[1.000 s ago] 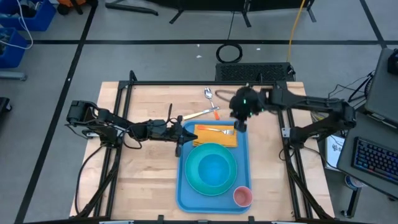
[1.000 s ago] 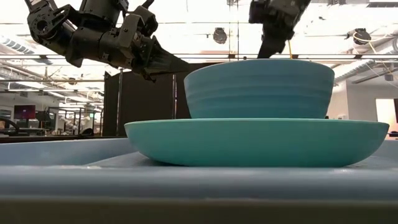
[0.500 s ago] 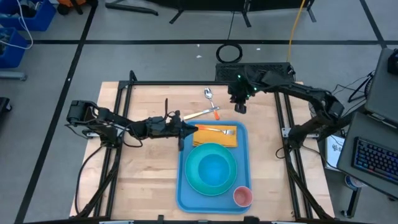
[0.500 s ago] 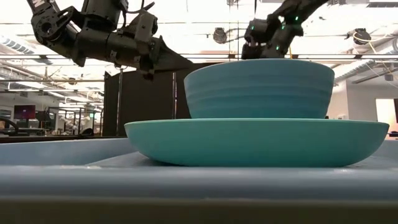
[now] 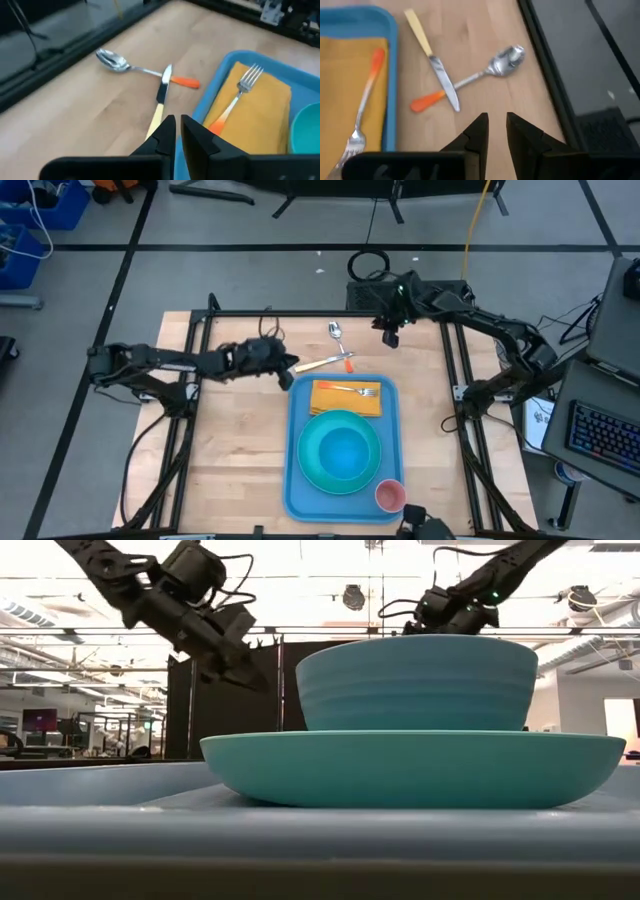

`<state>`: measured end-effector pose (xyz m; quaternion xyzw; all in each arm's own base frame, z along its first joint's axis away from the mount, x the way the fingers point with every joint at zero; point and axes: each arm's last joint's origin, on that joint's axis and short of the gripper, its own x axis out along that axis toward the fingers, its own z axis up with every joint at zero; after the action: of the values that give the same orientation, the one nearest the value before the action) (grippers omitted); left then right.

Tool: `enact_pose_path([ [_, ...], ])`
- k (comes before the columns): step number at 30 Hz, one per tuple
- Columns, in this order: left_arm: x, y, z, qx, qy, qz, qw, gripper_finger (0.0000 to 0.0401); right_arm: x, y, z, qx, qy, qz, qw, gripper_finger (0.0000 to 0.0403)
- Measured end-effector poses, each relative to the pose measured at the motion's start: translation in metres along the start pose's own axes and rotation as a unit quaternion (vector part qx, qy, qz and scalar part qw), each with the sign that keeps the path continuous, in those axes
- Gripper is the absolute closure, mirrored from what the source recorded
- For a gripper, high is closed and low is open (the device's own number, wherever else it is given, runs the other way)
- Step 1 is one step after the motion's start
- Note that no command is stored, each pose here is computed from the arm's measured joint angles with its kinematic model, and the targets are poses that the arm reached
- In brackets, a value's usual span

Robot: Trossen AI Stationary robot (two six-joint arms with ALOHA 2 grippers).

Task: Set up tray
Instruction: Put the yellow knife to the right of the orange fork on the yellow napkin on the blue serving tray

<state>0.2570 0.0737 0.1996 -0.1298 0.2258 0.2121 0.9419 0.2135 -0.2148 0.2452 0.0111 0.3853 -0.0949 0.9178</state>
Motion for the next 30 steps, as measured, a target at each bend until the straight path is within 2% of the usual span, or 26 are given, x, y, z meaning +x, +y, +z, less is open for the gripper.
enact_pose_path([
  [4,0.003,0.010,0.011,0.025,0.030,-0.029,0.999,0.0355,0.007,0.007,-0.021,-0.013,-0.040,-0.015,0.999,0.0343],
  [6,0.002,0.016,0.012,0.039,0.049,-0.033,0.997,0.0335,0.011,0.010,-0.031,-0.024,-0.064,-0.029,0.997,0.0342],
  [9,0.002,0.026,0.020,0.053,0.039,-0.043,0.997,0.0295,0.012,0.018,-0.045,-0.046,-0.107,-0.055,0.992,0.0344],
  [13,0.006,0.038,0.019,0.063,0.049,-0.073,0.994,0.0243,0.005,0.030,-0.064,-0.073,-0.173,-0.095,0.978,0.0350],
  [17,0.013,0.048,0.015,0.059,0.061,-0.089,0.992,0.0210,-0.010,0.039,-0.073,-0.110,-0.259,-0.146,0.948,0.0356],
  [20,0.024,0.055,0.004,0.056,0.091,-0.080,0.991,0.0199,-0.024,0.046,-0.071,-0.098,-0.314,-0.160,0.931,0.0358],
  [22,0.031,0.058,-0.002,0.055,0.105,-0.081,0.990,0.0197,-0.030,0.050,-0.070,-0.084,-0.333,-0.156,0.926,0.0358],
  [26,0.041,0.062,-0.016,0.041,0.143,-0.102,0.984,0.0197,-0.031,0.060,-0.075,-0.061,-0.332,-0.131,0.932,0.0358],
  [30,0.042,0.061,-0.017,0.035,0.147,-0.109,0.982,0.0196,-0.027,0.066,-0.085,-0.079,-0.324,-0.130,0.934,0.0358],
])
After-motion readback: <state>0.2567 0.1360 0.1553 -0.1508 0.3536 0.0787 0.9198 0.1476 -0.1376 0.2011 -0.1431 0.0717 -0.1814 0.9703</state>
